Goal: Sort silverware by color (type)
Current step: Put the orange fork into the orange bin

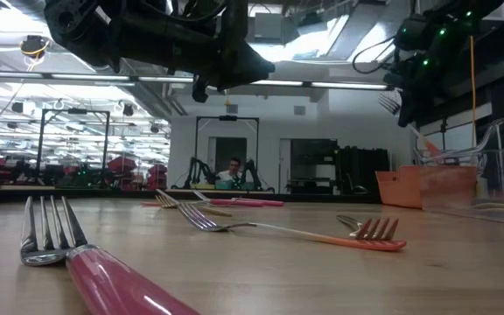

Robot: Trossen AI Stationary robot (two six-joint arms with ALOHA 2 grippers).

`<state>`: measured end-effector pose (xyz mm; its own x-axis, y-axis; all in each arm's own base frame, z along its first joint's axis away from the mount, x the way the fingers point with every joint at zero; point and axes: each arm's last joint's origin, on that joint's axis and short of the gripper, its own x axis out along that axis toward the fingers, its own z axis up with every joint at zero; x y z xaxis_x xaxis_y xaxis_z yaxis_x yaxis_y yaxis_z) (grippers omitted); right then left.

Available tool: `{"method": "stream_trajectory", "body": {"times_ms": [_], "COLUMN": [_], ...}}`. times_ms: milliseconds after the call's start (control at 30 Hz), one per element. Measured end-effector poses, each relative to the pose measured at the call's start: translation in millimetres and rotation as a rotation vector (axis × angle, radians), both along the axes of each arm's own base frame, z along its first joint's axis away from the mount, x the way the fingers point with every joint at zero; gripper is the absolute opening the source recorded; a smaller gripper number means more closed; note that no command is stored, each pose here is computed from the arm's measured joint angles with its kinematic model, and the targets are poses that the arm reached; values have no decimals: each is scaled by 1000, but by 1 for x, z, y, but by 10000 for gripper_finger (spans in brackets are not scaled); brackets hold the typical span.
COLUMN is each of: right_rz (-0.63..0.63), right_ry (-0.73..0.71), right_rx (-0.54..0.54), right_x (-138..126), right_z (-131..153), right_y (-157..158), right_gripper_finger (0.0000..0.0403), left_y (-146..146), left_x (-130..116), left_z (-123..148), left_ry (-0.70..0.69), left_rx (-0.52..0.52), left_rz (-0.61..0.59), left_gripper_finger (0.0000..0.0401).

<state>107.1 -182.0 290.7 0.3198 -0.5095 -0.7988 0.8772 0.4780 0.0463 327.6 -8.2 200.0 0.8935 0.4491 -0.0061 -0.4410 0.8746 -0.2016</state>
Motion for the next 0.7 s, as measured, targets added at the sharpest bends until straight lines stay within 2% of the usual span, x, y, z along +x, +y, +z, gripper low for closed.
{"method": "stream_trajectory", "body": {"times_ms": [300,700], "right_rz": [5,-5], "right_ry": [105,254], "right_rx": [164,260], "right_x": [10,20], "right_z": [-32,-68], "right_y": [-18,-39], "right_gripper_finger": [0,0], "left_y": [0,0], "left_x": [0,0], "left_z": [0,0], "left_ry": [0,0], "left_rx": [0,0], "left_rz": [0,0], "left_gripper_finger": [82,82]}}
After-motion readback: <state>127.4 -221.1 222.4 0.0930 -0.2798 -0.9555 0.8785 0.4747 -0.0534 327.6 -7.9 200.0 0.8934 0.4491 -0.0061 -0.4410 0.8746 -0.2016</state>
